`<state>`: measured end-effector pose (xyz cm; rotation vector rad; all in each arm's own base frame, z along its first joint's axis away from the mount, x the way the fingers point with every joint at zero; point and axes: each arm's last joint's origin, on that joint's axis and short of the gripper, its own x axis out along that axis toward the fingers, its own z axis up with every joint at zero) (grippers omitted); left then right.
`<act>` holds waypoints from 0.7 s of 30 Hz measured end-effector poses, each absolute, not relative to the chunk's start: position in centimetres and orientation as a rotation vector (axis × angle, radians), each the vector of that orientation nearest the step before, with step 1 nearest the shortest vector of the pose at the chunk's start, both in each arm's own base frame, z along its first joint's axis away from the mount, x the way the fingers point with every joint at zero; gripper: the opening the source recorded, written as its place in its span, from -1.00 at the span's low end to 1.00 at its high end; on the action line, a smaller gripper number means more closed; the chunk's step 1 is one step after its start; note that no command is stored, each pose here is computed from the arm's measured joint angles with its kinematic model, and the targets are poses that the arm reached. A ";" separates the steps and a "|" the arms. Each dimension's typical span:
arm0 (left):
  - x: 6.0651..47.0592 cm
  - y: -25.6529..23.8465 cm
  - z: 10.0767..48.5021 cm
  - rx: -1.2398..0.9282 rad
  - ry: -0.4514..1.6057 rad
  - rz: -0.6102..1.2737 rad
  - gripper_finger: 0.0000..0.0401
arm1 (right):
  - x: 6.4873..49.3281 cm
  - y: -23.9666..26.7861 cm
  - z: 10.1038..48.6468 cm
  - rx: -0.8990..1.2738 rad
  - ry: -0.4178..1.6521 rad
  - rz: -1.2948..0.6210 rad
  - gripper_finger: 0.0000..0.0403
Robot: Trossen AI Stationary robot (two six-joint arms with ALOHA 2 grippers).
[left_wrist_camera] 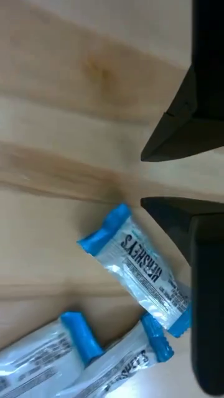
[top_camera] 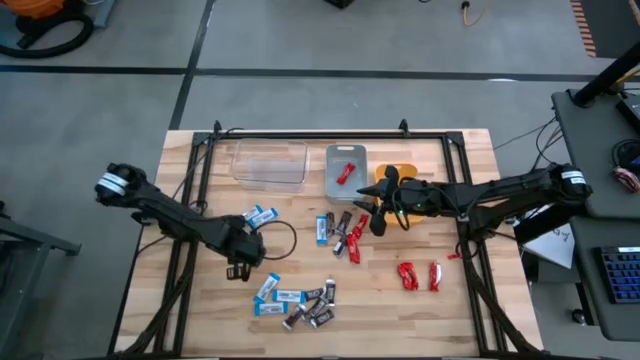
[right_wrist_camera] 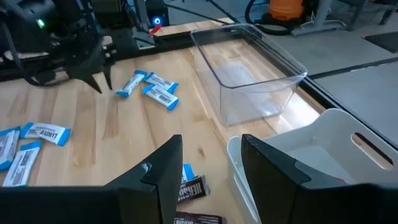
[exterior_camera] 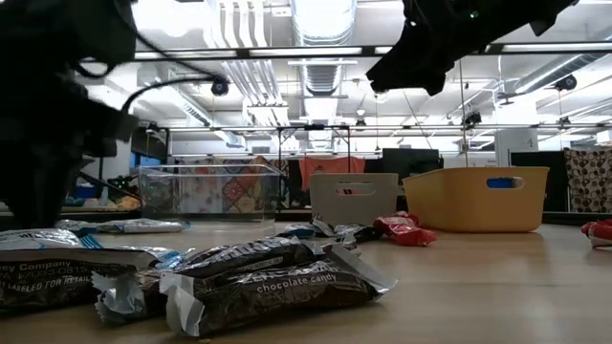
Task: Organize candy in baskets
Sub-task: Put the white chocolate into the transparent bin
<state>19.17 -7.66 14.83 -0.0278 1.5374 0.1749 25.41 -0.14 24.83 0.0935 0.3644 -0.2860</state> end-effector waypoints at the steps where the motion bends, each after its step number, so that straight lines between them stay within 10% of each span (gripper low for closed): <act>1: 19.2 -7.7 14.5 -0.016 1.550 0.185 -0.53 | 25.4 -0.1 24.8 0.091 0.371 -0.284 -0.23; 21: 19.3 -7.3 15.3 0.279 1.601 0.274 -0.28 | 25.4 -0.1 24.4 0.049 0.406 -0.268 -0.23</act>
